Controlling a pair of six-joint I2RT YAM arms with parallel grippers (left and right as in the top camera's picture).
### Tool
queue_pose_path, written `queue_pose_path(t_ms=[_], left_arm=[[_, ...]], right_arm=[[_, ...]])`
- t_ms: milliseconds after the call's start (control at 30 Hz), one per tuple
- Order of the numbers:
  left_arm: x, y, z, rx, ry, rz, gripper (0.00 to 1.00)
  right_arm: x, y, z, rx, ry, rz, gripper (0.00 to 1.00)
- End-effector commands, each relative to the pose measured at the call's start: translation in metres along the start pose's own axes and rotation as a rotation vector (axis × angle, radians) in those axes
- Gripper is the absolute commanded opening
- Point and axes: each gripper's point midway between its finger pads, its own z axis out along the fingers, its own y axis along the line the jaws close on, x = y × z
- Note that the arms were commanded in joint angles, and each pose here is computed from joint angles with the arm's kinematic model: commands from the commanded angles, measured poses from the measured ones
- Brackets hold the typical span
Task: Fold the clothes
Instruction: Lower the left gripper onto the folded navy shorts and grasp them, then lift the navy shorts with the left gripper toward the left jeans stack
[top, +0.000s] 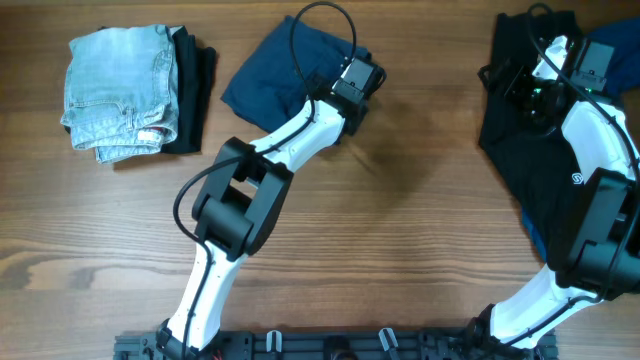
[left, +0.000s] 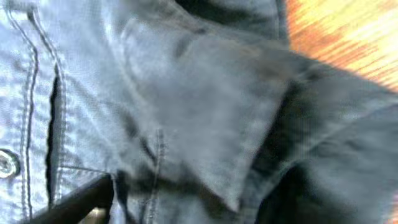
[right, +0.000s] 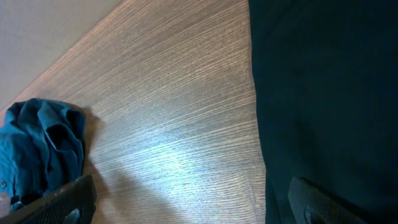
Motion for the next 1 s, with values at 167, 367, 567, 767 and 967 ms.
queue_pose_path(t_ms=[167,367,567,767,967], left_arm=[[0.065,-0.034,0.032,-0.004,0.175,0.155,0.04],[0.054,0.011,0.014,-0.234,0.172,0.171,0.04],[0.014,0.085,-0.054,-0.285,0.091,0.045,0.04],[-0.026,0.160,-0.136,-0.325,-0.099,-0.203,0.04],[-0.032,0.207,-0.185,-0.355,-0.167,-0.186,0.04]], right_arm=[[-0.012,0.010,-0.012,-0.010,-0.042,-0.016,1.00],[-0.012,0.010,-0.012,-0.010,-0.041,-0.014,1.00],[-0.011,0.010,-0.012,-0.010,-0.040,-0.014,1.00],[-0.010,0.013,-0.011,-0.017,-0.036,-0.018,1.00],[-0.007,0.022,-0.009,-0.042,-0.024,-0.028,1.00]])
